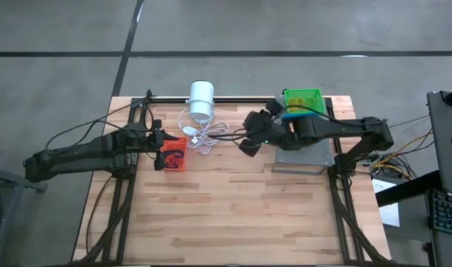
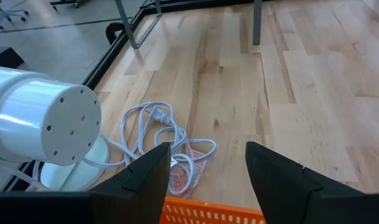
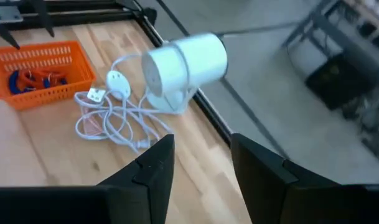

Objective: Pick & Place Office Desk Supplies
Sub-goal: Put the orange bin filled with spring keychains on the shelf

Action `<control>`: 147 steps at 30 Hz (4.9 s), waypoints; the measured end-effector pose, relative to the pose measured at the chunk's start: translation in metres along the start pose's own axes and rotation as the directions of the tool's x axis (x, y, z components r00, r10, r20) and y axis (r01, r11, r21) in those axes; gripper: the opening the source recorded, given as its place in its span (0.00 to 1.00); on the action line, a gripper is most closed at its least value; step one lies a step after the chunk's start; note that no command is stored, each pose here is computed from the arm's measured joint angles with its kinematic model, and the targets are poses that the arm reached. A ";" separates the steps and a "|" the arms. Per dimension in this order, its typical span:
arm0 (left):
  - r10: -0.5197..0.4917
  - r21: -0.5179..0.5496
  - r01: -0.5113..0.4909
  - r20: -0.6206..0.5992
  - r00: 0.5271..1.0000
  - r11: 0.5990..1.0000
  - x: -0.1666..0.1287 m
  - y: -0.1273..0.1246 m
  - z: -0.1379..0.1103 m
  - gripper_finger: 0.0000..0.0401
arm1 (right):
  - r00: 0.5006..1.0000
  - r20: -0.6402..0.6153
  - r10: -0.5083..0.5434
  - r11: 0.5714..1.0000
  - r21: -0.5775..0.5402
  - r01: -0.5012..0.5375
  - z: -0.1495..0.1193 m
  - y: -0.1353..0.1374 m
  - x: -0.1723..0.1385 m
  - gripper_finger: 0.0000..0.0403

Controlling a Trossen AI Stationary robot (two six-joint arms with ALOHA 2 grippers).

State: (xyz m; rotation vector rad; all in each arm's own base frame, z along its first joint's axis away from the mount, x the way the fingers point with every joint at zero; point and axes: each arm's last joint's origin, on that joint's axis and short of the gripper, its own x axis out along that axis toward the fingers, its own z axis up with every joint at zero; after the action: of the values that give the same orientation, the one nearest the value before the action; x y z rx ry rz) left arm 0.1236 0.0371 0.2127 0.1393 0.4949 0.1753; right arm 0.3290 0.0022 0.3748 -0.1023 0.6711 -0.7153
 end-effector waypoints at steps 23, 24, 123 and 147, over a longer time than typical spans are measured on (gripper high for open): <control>0.000 0.000 0.000 0.000 1.000 1.000 0.000 0.000 0.000 0.53 | 0.887 0.311 0.342 0.937 -0.186 -0.297 -0.022 -0.135 -0.008 0.42; 0.000 0.000 0.000 0.000 1.000 1.000 0.000 0.000 0.000 0.53 | 0.886 0.312 0.343 0.937 -0.184 -0.297 -0.026 -0.139 -0.018 0.42; 0.133 -0.043 -0.242 -0.737 0.663 0.969 0.082 0.046 0.006 0.53 | 0.789 0.540 0.294 0.954 -0.112 -0.279 -0.093 -0.157 -0.084 0.35; -0.006 -0.108 -0.116 -0.757 0.654 0.987 0.088 0.062 -0.016 0.53 | 0.789 0.540 0.293 0.954 -0.112 -0.278 -0.093 -0.157 -0.084 0.35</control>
State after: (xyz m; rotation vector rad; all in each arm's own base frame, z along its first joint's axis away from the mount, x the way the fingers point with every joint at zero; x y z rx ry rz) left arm 0.1839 0.1164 0.1686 -0.0795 1.3276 0.3336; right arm 0.1358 -0.0512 0.3946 -0.2177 0.1276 -0.3492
